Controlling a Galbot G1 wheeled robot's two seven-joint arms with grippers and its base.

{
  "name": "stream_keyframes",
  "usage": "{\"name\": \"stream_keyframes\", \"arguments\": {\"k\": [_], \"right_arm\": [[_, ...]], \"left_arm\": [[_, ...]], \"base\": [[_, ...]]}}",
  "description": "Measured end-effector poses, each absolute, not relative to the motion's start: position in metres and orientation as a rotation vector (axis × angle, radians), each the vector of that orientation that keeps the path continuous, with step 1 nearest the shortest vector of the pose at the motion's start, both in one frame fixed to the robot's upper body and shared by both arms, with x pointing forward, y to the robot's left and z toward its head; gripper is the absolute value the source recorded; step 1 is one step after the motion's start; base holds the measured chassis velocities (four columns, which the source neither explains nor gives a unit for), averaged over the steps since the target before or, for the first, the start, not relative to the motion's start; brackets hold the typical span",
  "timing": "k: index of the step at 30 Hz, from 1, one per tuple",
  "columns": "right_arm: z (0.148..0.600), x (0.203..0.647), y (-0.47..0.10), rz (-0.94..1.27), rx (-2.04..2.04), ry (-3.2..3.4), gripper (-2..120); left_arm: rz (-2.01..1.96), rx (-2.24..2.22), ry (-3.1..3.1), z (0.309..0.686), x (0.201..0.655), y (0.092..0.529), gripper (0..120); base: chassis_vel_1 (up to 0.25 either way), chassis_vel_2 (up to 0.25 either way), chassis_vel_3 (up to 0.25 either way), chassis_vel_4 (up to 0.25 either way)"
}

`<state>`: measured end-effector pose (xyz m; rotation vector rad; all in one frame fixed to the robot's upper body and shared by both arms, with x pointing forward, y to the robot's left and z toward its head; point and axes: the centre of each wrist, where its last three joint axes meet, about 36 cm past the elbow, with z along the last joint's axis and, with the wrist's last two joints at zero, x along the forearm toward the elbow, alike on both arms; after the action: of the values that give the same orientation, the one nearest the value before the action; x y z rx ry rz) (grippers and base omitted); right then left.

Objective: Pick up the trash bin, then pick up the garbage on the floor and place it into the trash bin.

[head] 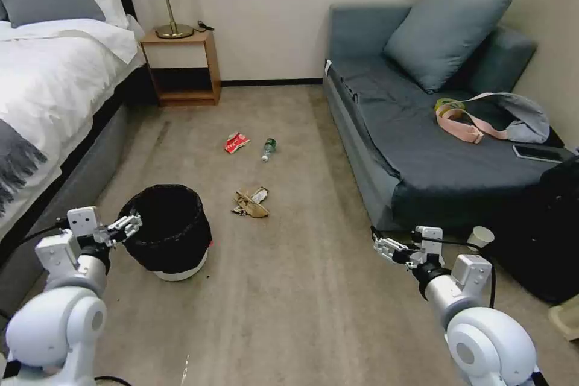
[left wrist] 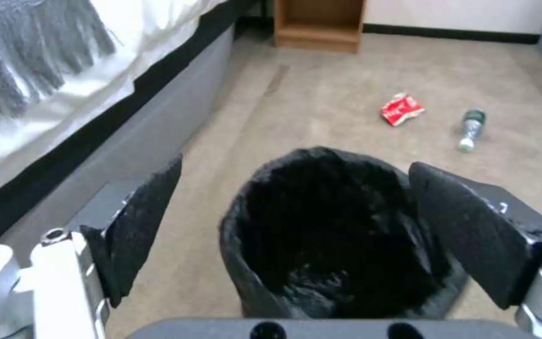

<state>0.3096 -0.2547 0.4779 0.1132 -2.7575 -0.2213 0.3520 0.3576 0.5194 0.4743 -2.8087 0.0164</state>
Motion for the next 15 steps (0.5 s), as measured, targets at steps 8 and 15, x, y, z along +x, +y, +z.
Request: {"name": "stream_keyframes", "arguments": {"k": [8, 15], "right_arm": [[0.466, 0.312, -0.249, -0.224, 0.112, -2.754, 100], [0.459, 0.312, -0.246, -0.234, 0.103, -2.748, 100]], "left_arm": [[0.076, 0.518, -2.729, 0.527, 0.401, 0.414, 95], [0.087, 0.573, -2.626, 0.499, 0.44, 0.444, 94]], "base": [[0.0, 0.0, 0.0, 0.0], [0.0, 0.0, 0.0, 0.0]]}}
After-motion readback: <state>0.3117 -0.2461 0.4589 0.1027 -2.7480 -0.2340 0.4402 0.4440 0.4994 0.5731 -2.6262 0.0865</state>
